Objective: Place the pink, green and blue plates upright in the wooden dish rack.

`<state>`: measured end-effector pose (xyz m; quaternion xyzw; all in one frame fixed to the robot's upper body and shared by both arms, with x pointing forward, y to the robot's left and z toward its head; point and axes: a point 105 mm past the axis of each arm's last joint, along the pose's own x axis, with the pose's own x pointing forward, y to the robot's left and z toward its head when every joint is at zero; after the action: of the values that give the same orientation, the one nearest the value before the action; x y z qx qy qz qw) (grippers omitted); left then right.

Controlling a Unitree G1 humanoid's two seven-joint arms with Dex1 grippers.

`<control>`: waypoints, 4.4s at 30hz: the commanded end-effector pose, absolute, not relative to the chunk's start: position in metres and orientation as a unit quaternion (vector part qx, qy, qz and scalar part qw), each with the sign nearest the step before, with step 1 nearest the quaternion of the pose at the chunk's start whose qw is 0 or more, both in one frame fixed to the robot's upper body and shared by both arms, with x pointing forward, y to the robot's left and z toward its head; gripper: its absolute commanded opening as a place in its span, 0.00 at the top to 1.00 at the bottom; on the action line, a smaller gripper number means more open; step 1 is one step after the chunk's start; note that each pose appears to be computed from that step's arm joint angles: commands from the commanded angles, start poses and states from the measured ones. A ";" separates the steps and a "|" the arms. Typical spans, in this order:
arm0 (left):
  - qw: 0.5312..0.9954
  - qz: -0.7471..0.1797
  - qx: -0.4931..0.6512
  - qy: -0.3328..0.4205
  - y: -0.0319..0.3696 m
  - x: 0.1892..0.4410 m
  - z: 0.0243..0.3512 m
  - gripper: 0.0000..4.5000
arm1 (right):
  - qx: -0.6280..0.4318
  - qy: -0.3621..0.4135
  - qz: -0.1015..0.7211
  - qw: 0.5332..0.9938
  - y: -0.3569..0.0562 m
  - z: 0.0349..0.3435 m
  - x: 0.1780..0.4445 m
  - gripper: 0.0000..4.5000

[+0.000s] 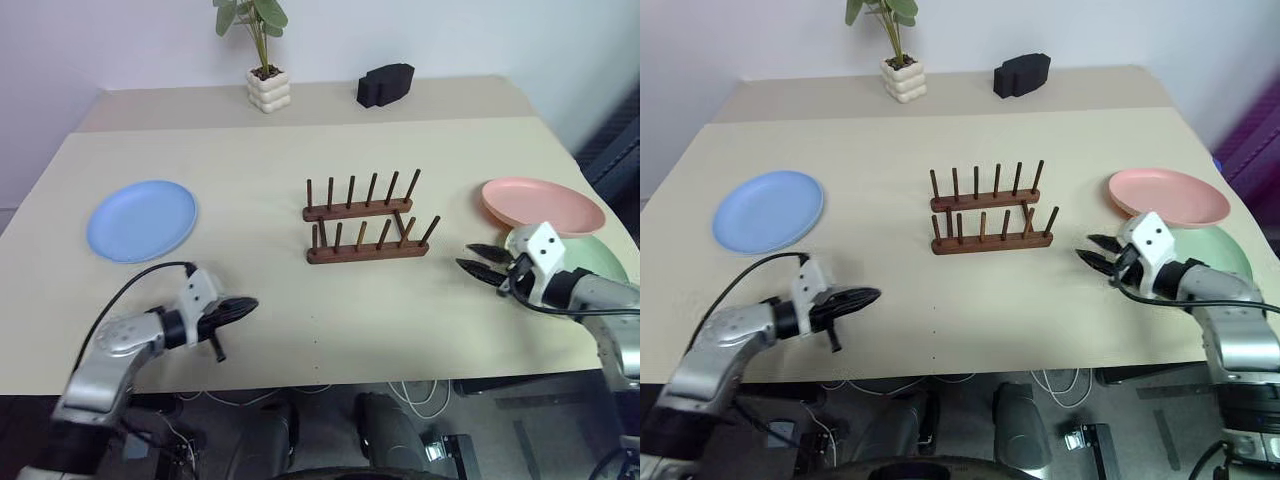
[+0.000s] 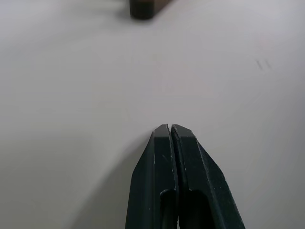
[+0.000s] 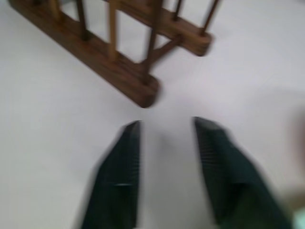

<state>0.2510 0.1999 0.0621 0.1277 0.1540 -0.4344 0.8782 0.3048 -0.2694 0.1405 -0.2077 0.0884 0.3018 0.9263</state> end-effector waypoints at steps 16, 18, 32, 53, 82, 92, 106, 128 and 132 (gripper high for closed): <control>0.892 -0.430 0.122 0.074 0.195 0.256 0.125 1.00 | -0.270 0.174 0.188 0.928 -0.330 0.171 0.368 0.07; 0.879 -0.456 0.124 0.071 0.181 0.256 0.127 1.00 | -0.260 0.189 0.184 0.929 -0.333 0.167 0.372 0.07; 0.826 -0.547 0.128 0.052 0.133 0.255 0.131 1.00 | -0.251 0.223 0.162 0.928 -0.345 0.159 0.375 0.58; 0.881 -0.459 0.118 0.004 0.145 0.285 0.145 1.00 | -0.377 -0.116 0.203 0.896 -0.258 0.270 0.360 0.99; 0.888 -0.448 0.102 -0.024 0.131 0.295 0.156 1.00 | 0.291 -0.142 0.364 0.873 -0.169 0.304 0.297 0.99; 0.890 -0.444 0.104 -0.020 0.132 0.294 0.154 1.00 | 0.325 -0.129 0.339 0.873 -0.173 0.289 0.305 0.99; 0.890 -0.444 0.107 -0.017 0.133 0.293 0.153 1.00 | 0.369 -0.104 0.284 0.879 -0.191 0.267 0.317 0.99; 0.892 -0.440 0.108 -0.015 0.134 0.293 0.152 1.00 | 0.273 -0.169 0.212 0.923 -0.238 0.286 0.328 0.01; 0.899 -0.424 0.111 -0.022 0.139 0.297 0.154 1.00 | 0.152 -0.177 0.218 0.948 -0.254 0.295 0.322 0.01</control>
<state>0.2963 0.1364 0.1422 0.0952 0.0015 -0.4330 0.8963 0.3302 -0.2504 0.2819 0.1996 -0.1491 0.2050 0.9465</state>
